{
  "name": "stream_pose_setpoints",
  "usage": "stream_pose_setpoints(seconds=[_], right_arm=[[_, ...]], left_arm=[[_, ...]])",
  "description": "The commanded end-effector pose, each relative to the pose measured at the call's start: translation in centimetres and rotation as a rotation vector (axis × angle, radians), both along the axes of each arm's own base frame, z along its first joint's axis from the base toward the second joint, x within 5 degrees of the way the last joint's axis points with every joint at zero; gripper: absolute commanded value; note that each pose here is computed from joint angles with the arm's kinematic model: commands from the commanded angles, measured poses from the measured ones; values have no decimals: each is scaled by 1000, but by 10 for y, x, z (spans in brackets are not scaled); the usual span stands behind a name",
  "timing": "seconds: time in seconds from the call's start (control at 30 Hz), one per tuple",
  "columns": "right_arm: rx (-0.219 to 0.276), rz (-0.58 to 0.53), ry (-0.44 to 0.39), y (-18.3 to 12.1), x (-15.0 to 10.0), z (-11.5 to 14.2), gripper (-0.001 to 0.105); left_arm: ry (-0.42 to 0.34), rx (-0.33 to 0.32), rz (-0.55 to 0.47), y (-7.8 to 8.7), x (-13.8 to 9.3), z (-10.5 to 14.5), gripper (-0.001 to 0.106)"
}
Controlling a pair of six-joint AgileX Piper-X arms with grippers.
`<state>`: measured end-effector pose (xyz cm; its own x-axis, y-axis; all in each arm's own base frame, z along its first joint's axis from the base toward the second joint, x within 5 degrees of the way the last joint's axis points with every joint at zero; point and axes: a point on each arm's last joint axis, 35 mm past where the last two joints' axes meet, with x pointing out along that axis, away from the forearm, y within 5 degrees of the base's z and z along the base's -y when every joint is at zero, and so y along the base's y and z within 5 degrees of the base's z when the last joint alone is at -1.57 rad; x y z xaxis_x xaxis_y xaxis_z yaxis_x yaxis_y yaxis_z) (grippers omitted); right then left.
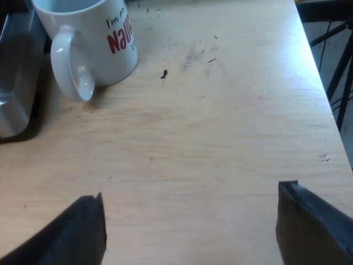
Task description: Put the handle in the coffee machine
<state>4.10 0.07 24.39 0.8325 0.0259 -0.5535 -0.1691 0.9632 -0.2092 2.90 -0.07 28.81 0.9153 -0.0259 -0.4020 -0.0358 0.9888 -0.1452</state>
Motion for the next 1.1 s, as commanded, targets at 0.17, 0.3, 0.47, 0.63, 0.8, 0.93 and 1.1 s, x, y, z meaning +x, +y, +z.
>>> stream_pose_setpoints(seconds=[0.17,0.3,0.47,0.63,0.8,0.93,1.1], right_arm=[[-5,2,-6,0,0,3,66],[-5,2,-6,0,0,3,66],[-28,-2,-7,-1,0,4,66],[-72,-6,-40,-1,-6,19,66],[-70,-4,13,-1,-18,35,66],[-72,0,74,-1,-20,49,66],[-27,67,104,2,-12,69,66]], left_arm=[[-1,-12,-16,-1,2,1,77],[-2,-15,12,0,2,1,77],[-1,-24,9,0,2,1,77],[-8,-19,-201,-7,1,2,77],[-47,-53,-310,-11,-7,16,77],[-84,-68,-363,-13,-20,33,77],[30,-35,-427,-14,-4,47,77]])
